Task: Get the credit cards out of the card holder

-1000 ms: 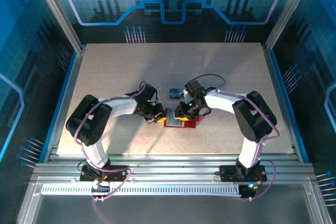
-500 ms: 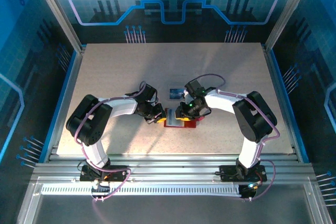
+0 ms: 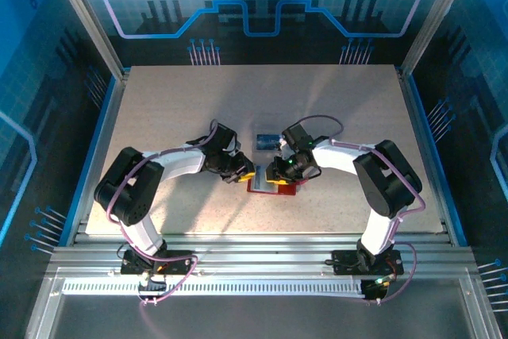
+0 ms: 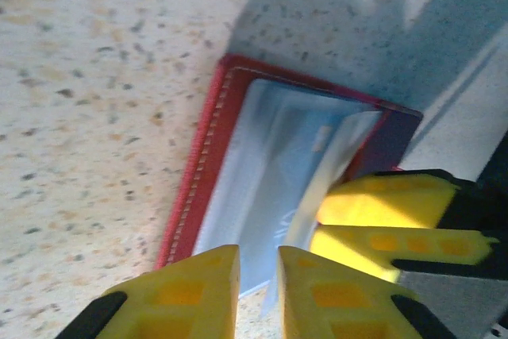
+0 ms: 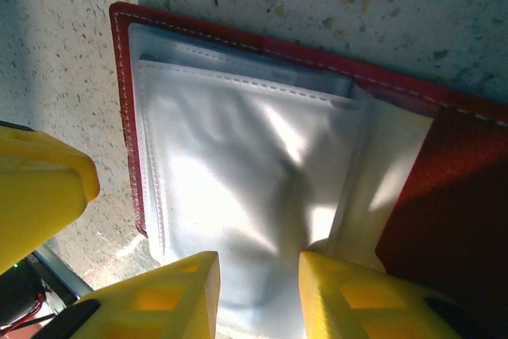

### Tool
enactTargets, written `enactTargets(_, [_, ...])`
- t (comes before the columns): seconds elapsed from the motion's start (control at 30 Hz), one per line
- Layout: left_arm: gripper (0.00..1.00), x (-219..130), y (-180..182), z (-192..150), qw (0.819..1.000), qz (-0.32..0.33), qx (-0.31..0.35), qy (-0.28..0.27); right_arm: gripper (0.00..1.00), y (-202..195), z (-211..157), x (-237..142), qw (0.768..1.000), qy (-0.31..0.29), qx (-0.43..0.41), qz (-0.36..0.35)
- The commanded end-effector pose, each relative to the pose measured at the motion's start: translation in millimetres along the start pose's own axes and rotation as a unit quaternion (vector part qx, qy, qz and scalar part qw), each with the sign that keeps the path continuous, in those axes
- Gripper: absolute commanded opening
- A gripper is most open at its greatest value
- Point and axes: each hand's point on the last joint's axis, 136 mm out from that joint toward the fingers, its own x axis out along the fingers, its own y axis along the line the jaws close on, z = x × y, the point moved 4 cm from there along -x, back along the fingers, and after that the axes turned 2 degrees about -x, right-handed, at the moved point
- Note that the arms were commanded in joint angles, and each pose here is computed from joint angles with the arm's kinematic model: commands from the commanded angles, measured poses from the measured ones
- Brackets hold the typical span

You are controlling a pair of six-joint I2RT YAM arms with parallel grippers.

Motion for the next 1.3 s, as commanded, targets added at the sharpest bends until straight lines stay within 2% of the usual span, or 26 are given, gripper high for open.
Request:
enactTargets(0.0, [0.23,-3.5,-25.7,-4.6,0.999,-0.040,0.009,0.012,0.34,-2.0,-3.1,-4.8,1.000,-0.001,0.013,0.009])
enactTargets(0.5, [0.25,24.8,-14.0,-7.4,0.998,-0.042,-0.014,0.043,0.34,-2.4,-3.9,-3.0,0.999,-0.005,0.019,0.026])
enactTargets(1.0, [0.27,30.5,-11.0,-7.1,0.999,-0.033,-0.012,0.040,0.35,-7.4,-6.5,-3.1,0.999,-0.006,0.025,0.030])
enactTargets(1.27, [0.32,36.9,-10.9,-6.2,0.998,-0.028,-0.013,0.046,0.35,-9.3,-6.4,-2.4,0.999,-0.007,0.030,0.034])
